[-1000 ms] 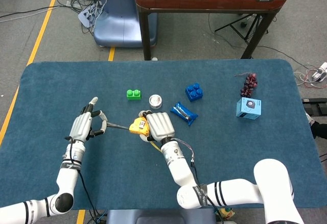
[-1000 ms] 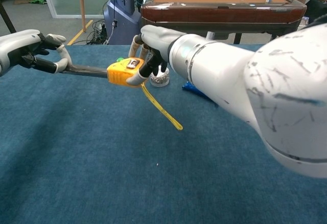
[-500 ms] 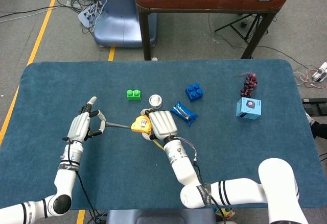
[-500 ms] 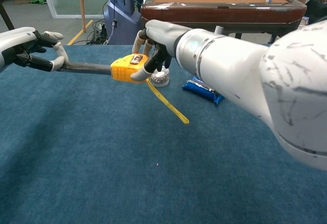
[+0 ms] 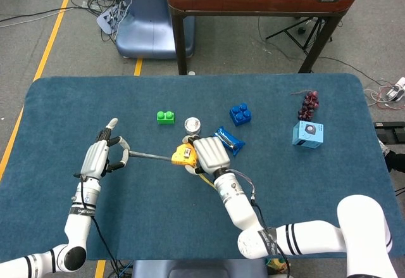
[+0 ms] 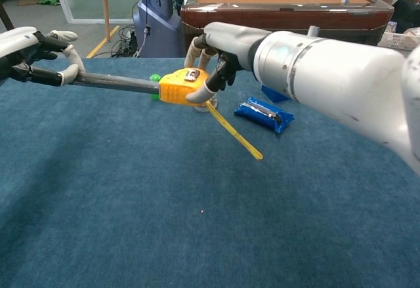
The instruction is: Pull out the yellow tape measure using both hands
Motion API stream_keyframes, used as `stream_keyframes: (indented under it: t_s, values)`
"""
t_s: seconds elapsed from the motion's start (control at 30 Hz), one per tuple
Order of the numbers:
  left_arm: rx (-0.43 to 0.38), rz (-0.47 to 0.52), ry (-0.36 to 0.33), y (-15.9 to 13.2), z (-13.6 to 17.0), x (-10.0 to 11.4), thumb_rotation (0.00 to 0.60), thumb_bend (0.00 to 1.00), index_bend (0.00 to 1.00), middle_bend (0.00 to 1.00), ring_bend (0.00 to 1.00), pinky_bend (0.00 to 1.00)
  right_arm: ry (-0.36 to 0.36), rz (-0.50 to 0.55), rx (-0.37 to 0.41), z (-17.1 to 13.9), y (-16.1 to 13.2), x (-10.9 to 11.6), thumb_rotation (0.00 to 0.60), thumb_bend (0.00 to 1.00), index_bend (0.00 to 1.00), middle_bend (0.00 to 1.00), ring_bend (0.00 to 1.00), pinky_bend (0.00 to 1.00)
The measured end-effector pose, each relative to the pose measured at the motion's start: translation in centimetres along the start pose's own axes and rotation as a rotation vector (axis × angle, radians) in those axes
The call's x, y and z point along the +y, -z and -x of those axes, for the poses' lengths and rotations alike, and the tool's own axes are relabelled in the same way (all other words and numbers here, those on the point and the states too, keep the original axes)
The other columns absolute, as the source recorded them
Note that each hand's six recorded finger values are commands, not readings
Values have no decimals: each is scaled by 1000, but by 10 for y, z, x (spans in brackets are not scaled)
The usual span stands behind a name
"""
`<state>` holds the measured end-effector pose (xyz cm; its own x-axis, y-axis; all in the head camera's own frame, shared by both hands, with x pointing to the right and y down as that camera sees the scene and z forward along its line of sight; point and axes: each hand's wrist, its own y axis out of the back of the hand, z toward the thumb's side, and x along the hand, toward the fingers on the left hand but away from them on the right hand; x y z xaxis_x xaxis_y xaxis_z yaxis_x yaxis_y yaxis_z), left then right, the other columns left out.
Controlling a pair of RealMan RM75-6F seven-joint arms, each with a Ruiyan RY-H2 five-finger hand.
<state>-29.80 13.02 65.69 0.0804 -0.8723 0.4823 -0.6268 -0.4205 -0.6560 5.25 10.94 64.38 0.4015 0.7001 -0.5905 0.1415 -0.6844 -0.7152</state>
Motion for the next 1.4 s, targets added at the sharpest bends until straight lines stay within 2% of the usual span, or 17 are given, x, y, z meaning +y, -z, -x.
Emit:
stream_keyframes:
  t_s: [0.77, 1.4]
  values:
    - [-70, 81, -84, 26, 10, 4, 600, 502, 600, 1, 0, 0, -75, -19, -22, -31, 55, 7, 600, 643, 610, 602, 532, 390]
    - [-97, 127, -93, 36, 5, -1, 600, 502, 596, 1, 0, 0, -98, 1, -68, -63, 102, 17, 600, 643, 615, 606, 536, 390]
